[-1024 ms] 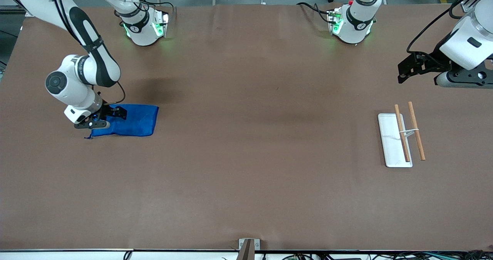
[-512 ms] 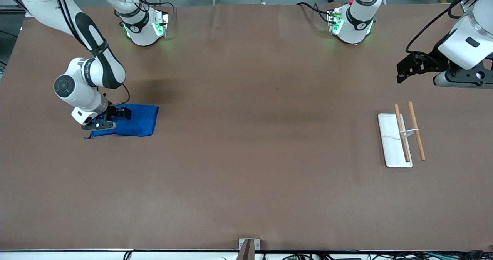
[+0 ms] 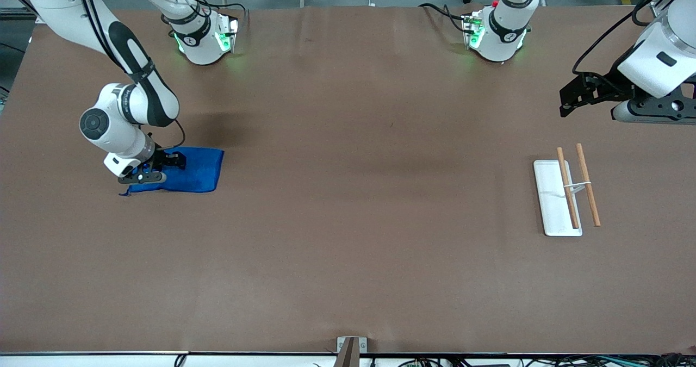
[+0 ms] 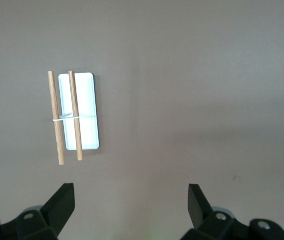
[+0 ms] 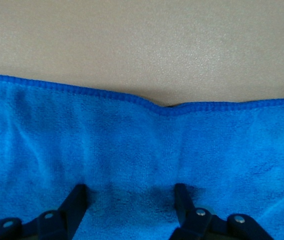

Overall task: Right arm passes towel to left arm to hang
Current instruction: 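Lower the right gripper onto the blue towel's edge and grasp it, then lift the towel with the right gripper while the left gripper moves inward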

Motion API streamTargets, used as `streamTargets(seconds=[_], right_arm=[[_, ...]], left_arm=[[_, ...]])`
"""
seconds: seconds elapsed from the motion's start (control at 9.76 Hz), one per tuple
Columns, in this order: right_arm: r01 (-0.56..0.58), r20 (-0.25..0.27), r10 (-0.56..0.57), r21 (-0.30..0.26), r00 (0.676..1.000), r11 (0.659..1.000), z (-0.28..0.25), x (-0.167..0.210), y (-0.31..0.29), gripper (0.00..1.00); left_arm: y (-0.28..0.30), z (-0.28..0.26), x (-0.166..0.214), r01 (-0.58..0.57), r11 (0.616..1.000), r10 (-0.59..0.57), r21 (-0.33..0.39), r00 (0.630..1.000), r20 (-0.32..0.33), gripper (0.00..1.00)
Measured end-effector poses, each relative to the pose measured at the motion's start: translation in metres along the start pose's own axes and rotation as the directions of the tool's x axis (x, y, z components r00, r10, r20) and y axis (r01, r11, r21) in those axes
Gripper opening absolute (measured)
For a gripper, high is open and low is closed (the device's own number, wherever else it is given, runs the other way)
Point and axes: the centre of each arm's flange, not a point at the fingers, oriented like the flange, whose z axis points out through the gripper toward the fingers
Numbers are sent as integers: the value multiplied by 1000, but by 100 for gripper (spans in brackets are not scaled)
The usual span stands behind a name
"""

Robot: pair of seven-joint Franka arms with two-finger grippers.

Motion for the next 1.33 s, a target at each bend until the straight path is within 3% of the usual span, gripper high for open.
streamTargets(seconds=[0.1,0.2,0.51,0.61,1.02,1.33], right_arm=[[0,-3,0,0,1000,1000,-1,1,0,68],[0,-4,0,-1,1000,1000,-2,2,0,64],[-1,-12,1,-2,1000,1000,-5,5,1,19],[-2,-12,2,-2,1000,1000,-5,5,1,14],[-20,0,20,7,1000,1000,-9,9,2,14],[-35,58,33,39,998,999,-50,35,6,14]], left_arm=[[0,0,0,0,1000,0,0,1000,0,100],[0,0,0,0,1000,0,0,1000,0,100],[0,0,0,0,1000,0,0,1000,0,100],[0,0,0,0,1000,0,0,1000,0,100],[1,0,0,-2,1000,2,0,1000,0,100],[10,1,-1,-18,1000,18,-3,1000,2,100]])
